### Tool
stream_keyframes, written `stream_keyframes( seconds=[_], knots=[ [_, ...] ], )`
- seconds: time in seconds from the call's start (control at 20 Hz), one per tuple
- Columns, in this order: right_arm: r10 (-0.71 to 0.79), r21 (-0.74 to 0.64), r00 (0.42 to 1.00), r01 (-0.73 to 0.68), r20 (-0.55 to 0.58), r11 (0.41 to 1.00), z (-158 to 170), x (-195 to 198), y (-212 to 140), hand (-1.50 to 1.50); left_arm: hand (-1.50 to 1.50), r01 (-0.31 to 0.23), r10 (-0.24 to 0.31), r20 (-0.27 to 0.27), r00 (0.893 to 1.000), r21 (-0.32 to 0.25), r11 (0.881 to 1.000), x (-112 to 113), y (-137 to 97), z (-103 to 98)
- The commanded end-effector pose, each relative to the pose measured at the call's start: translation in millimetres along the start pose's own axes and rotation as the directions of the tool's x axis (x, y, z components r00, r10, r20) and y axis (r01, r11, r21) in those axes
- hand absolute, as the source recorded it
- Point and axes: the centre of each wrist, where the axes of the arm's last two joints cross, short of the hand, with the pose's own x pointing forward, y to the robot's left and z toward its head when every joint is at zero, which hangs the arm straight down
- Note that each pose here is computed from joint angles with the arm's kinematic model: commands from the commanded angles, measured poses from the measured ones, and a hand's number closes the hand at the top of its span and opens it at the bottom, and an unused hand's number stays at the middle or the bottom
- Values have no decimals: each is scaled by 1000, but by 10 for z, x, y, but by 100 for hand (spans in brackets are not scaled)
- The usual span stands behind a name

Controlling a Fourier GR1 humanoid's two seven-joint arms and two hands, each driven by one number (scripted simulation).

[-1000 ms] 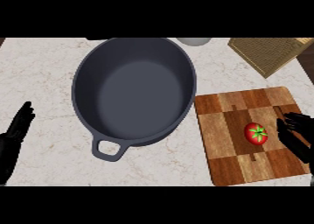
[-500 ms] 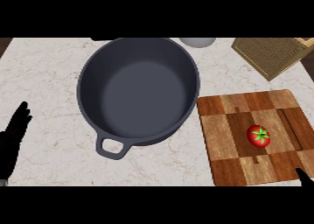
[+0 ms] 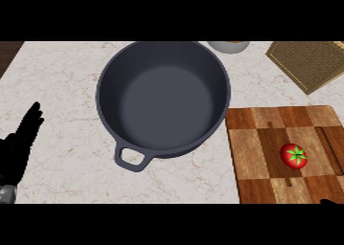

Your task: Pick the tomato from the cutting board and place it in the pot

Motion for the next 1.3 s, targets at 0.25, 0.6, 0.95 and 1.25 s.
stream_keyframes(
  seconds=[0.25,0.6,0.95,1.25],
  knots=[
    [301,376,939,-222,-165,899,-280,554,80,-150,0,-6,7,19,1000,-34,999,122,-75,-83],
    [364,533,912,-216,-188,818,-481,969,269,-150,0,11,-12,-12,1000,-28,1000,-67,-159,1],
    [417,570,884,-236,-210,787,-720,1088,421,-150,0,7,-8,-23,1000,-26,1000,50,-33,3],
    [484,608,850,-277,-206,745,-760,1001,694,-150,0,-1,1,-5,1000,-7,1000,-67,-83,12]
  ],
)
